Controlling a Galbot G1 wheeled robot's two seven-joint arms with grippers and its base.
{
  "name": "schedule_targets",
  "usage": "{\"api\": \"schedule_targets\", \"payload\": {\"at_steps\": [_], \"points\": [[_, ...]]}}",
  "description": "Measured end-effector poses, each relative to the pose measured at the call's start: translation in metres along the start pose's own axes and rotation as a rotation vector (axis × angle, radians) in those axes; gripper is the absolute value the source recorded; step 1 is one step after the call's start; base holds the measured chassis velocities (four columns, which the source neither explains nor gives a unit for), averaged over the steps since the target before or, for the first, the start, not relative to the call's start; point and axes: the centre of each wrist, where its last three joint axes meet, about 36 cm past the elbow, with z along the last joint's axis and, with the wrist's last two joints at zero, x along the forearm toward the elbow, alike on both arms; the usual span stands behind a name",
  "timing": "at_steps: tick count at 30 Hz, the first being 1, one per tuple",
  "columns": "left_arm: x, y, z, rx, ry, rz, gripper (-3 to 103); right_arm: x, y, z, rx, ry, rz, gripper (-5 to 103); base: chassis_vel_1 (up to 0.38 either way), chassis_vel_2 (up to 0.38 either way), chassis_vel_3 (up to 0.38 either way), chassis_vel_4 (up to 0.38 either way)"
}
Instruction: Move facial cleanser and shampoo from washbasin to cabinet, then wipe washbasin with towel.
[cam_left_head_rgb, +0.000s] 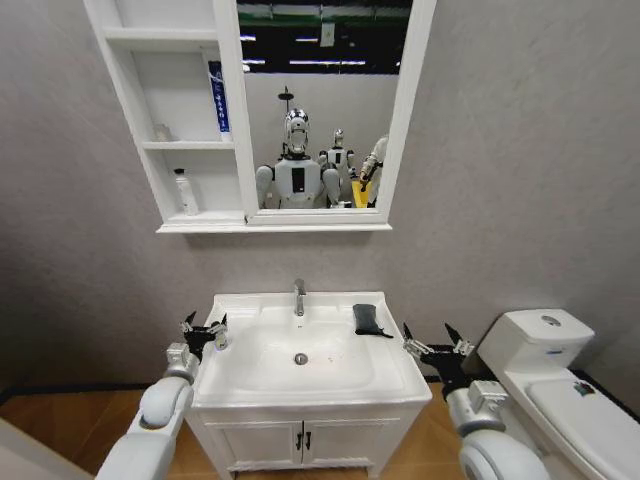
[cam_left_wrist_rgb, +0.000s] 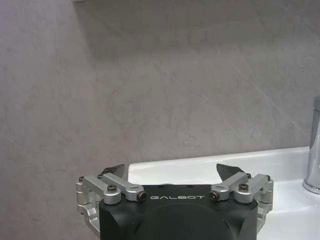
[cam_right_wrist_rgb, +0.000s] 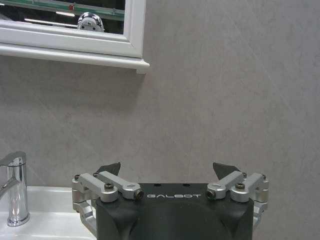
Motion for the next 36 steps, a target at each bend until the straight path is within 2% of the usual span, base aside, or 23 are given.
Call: {"api": "schedule_targets", "payload": {"at_steps": [10, 19, 25, 35, 36], "points": [[-0.014, -0.007, 0.037, 0.014, -0.04, -0.017, 100, 0.0, -0.003, 0.001, -0.006, -0.009, 0.0, 100, 0.0, 0.0, 0.0, 0.0], [-0.025, -0.007, 0.056, 0.043, -0.016, -0.04, 100, -0.003, -0.008, 0.006, 0.001, -0.009, -0.002, 100, 0.0, 0.0, 0.0, 0.0], [-0.026, -0.009, 0.067, 0.042, 0.011, -0.041, 100, -0.007, -0.008, 0.007, -0.002, -0.011, -0.008, 100, 0.0, 0.0, 0.0, 0.0], [-0.027, -0.003, 0.068, 0.037, 0.024, -0.041, 101, -0.01, -0.01, 0.011, -0.003, -0.003, -0.009, 100, 0.0, 0.0, 0.0, 0.0], [-0.027, -0.002, 0.067, 0.034, 0.027, -0.04, 96, -0.01, -0.009, 0.011, -0.005, -0.002, -0.009, 100, 0.0, 0.0, 0.0, 0.0]]}}
